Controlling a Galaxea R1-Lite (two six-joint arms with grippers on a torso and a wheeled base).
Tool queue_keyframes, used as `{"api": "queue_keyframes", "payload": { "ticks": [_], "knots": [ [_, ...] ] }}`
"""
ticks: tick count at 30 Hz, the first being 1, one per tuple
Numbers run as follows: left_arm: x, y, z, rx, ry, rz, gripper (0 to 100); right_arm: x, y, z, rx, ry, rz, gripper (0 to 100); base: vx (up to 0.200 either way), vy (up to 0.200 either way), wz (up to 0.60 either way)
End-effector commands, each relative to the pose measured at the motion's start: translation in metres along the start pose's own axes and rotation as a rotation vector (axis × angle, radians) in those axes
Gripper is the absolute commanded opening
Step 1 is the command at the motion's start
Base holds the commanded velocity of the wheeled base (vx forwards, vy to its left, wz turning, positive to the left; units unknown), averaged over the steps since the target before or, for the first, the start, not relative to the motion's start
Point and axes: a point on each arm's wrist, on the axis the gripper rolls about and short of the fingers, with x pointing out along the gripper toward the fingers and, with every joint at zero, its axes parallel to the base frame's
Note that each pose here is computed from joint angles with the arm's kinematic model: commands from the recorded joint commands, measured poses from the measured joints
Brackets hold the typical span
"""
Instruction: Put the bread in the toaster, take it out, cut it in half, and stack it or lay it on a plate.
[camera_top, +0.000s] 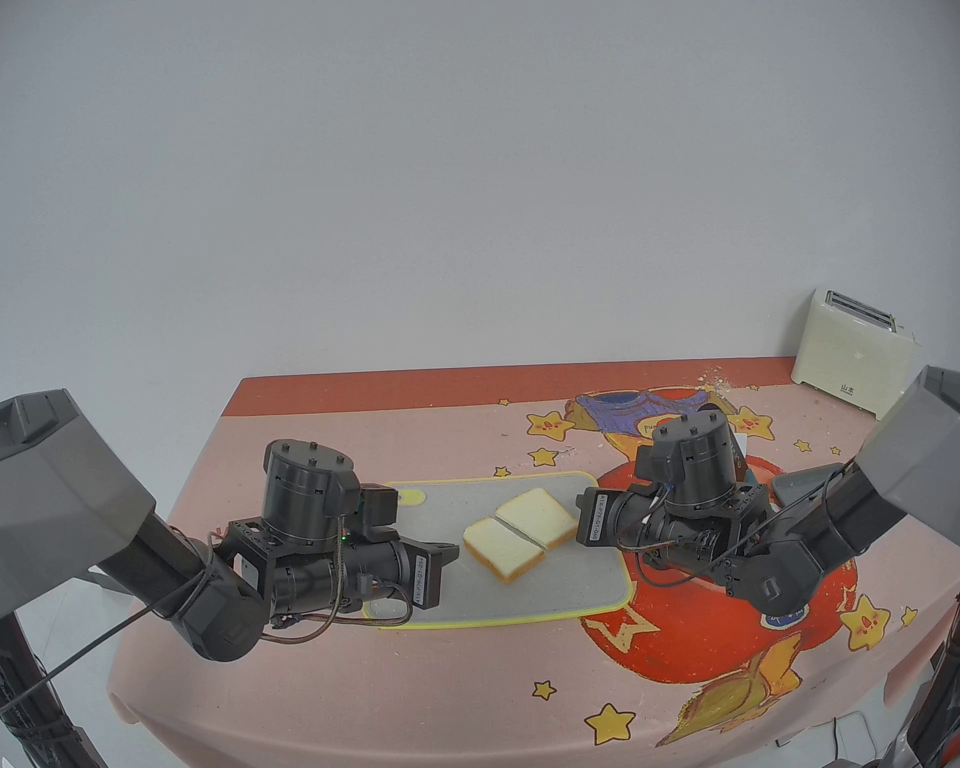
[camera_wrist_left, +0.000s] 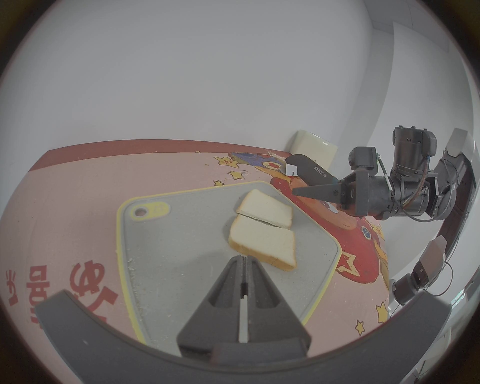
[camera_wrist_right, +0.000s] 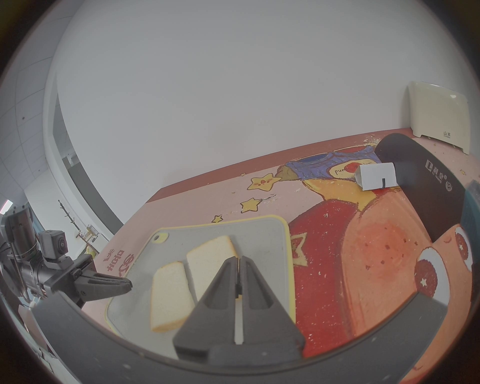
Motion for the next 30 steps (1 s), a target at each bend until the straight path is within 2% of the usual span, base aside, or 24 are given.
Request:
{"api": "queue_keyframes", "payload": {
  "ticks": [1, 5, 11, 23, 30],
  "knots": [
    [0.006, 0.000, -0.005, -0.001, 0.019, -0.002, 0, 0.008, -0.001, -0.003, -0.001, 0.005, -0.010, 0, 0.000, 0.000, 0.00],
    [0.006, 0.000, -0.007, -0.002, 0.027, -0.001, 0, 0.014, -0.001, -0.007, -0.002, 0.013, -0.014, 0, 0.000, 0.000, 0.00],
    [0.006, -0.003, -0.006, 0.001, 0.026, -0.008, 0, 0.014, 0.009, -0.007, -0.010, -0.002, -0.003, 0, 0.000, 0.000, 0.00],
    [0.007, -0.004, -0.007, 0.002, 0.026, -0.012, 0, 0.016, 0.008, -0.005, -0.008, -0.006, -0.002, 0, 0.000, 0.000, 0.00],
    [0.013, -0.009, -0.008, 0.008, 0.033, -0.028, 0, 0.024, 0.006, -0.015, -0.015, 0.020, -0.015, 0, 0.000, 0.000, 0.00]
  ]
}}
